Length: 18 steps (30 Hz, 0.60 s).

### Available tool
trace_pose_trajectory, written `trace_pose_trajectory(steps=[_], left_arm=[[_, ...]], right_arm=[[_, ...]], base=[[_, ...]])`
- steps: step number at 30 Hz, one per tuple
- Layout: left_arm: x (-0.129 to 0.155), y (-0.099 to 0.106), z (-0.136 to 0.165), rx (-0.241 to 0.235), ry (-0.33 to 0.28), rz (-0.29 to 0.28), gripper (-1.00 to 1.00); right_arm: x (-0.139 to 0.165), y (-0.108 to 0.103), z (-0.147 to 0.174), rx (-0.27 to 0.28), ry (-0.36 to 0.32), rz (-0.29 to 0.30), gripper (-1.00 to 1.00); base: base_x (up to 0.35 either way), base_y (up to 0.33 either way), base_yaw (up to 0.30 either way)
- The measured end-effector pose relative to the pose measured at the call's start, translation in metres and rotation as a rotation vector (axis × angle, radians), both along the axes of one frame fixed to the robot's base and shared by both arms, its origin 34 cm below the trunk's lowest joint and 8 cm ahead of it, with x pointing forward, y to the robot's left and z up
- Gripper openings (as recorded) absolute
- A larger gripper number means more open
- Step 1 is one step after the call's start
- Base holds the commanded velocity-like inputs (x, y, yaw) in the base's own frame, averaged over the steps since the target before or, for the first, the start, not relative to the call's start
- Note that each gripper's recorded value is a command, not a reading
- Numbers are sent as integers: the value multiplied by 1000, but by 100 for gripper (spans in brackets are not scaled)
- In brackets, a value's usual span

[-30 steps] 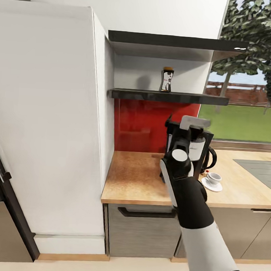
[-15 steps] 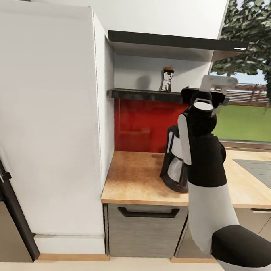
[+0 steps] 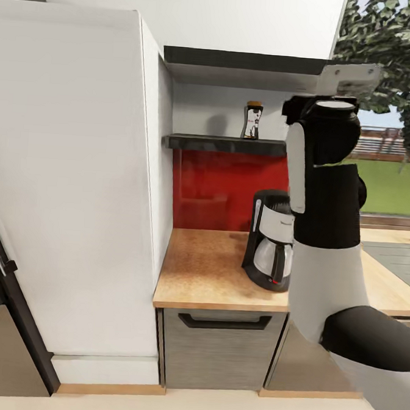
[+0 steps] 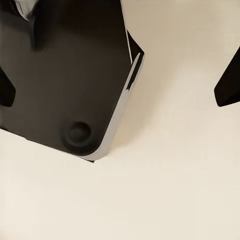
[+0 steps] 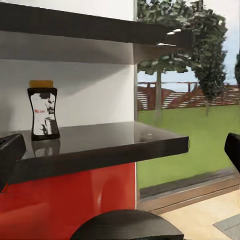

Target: Set up a coffee station on the kitchen countertop: keep the coffee maker on the countertop, move the bottle of coffee from the kitchen shelf to the counter next to the coffee maker, place a paper coffee filter on top of the coffee maker, put the saucer next to the coffee maker with the coffee cup on the saucer, and place the electric kettle next to the coffee maker.

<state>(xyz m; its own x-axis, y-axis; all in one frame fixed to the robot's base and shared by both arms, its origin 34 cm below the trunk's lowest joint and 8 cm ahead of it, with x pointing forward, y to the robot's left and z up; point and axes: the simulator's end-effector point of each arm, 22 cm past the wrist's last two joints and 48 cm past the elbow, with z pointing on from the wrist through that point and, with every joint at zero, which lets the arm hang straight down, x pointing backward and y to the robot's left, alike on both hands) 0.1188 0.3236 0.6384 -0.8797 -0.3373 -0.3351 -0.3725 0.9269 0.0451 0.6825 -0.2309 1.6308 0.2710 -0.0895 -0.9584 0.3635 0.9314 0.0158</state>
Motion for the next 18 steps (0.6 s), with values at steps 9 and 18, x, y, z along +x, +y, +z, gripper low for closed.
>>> trace_pose_trajectory(steps=[9, 18], left_arm=[[0, 0, 0, 0, 1, 1, 100], [-1, 0, 0, 0, 1, 1, 100]], right_arm=[[0, -4, 47, 5, -30, 1, 100], [31, 1, 59, 56, 55, 83, 100]], base=[[0, 0, 0], [0, 0, 0]])
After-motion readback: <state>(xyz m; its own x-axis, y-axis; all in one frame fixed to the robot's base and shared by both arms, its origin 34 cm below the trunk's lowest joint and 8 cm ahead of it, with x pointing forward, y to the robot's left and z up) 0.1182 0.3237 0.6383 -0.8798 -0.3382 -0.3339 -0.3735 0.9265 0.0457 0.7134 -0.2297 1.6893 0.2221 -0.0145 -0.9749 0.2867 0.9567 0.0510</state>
